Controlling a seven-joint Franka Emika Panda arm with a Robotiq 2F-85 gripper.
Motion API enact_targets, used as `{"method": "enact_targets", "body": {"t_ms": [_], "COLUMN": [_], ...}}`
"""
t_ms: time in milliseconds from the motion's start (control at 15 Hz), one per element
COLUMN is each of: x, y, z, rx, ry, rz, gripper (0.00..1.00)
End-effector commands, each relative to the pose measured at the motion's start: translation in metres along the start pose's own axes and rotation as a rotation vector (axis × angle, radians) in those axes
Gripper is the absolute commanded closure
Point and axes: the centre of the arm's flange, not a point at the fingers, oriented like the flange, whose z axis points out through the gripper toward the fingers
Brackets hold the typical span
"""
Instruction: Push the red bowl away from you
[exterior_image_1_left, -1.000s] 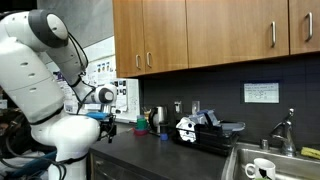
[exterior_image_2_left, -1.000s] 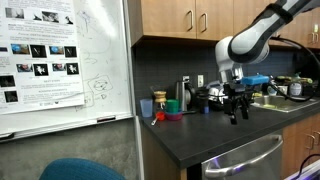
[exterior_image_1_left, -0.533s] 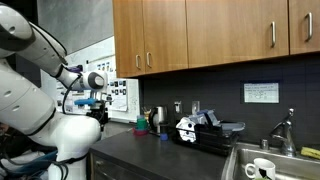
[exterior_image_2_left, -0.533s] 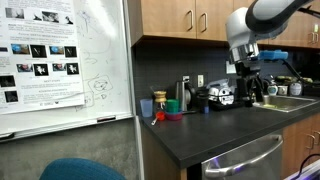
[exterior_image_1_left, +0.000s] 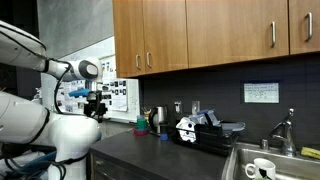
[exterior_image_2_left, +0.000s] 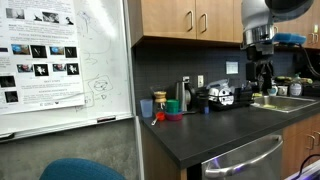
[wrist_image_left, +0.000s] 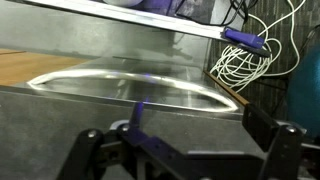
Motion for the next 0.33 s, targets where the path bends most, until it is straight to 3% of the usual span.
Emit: {"method": "enact_targets", "body": {"t_ms": [0, 133, 200, 267], "x": [-0.005, -0.003, 0.007, 0.008], "y": [0.039, 0.058, 0.033, 0.041], "z": [0.005, -0.001, -0.011, -0.013], "rx": [0.007, 0.015, 0.006, 0.011], "ry": [0.037, 0.058, 0.041, 0.047], "rz": [0.086, 0.129, 0.100, 0.118], "gripper": [0.00, 0.00, 0.00, 0.00]}}
